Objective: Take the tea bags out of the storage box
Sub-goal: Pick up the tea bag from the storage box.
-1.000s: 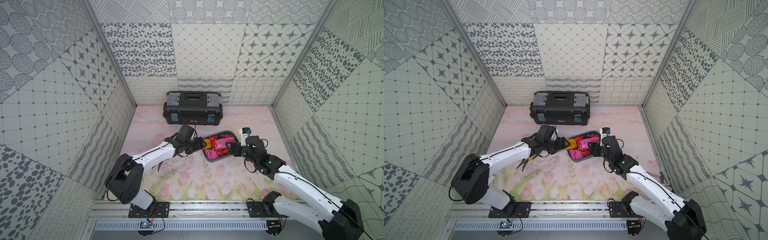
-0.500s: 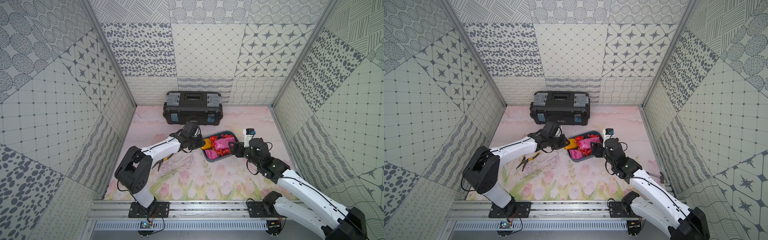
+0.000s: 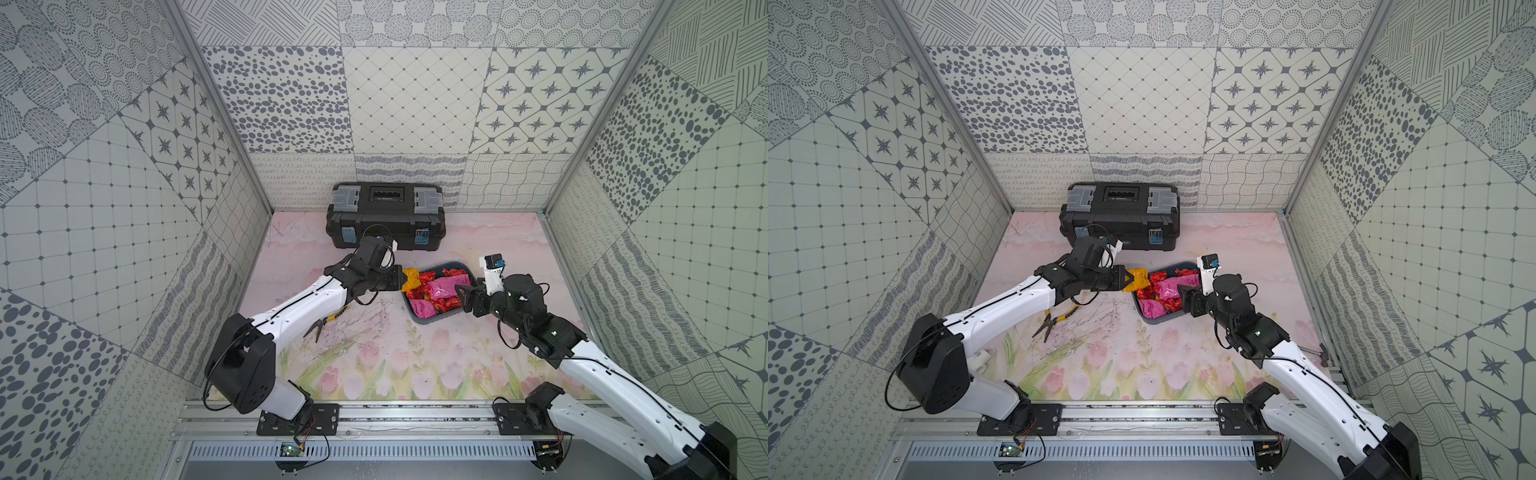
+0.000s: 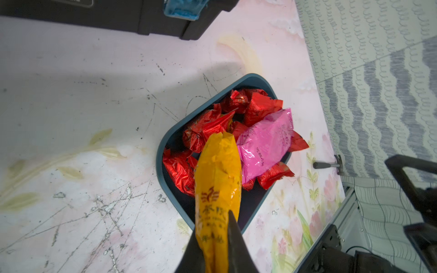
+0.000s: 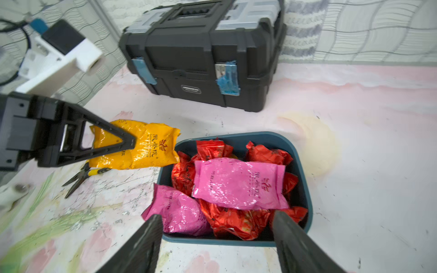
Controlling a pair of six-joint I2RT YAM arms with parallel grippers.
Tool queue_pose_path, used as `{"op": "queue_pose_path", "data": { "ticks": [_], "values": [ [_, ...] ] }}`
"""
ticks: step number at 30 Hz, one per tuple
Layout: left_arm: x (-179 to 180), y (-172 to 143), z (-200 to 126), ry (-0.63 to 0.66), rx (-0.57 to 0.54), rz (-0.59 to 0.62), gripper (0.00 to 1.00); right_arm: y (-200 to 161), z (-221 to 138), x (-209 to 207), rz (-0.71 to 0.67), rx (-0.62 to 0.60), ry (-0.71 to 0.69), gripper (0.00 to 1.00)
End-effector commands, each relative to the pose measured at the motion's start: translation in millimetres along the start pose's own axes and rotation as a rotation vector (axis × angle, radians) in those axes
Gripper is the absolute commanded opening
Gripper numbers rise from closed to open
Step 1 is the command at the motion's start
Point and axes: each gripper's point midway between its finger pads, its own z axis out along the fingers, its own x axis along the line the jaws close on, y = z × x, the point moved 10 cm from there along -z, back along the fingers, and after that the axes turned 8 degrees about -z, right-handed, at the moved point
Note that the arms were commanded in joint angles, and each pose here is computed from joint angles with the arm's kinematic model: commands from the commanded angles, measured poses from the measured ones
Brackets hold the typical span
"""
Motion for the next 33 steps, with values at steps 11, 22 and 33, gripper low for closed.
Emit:
{"op": "queue_pose_path", "data": {
  "ticks": [11, 22, 33],
  "values": [
    [-10.6, -71.3, -77.1, -0.422, 0.13, 0.774, 0.0, 35.6, 5.7, 67.4, -0.61, 0.037, 0.604, 0.79],
    [-6.4, -112.8, -105.8, -0.616, 0.107, 0.943, 0.0, 27.1, 27.8, 107.0, -0.662, 0.072, 0.832, 0.68],
    [-13.1, -110.8, -115.2, -0.635, 0.105, 0.952, 0.0, 12.0, 35.0, 132.7, -0.663, 0.101, 0.952, 0.4]
  ]
}}
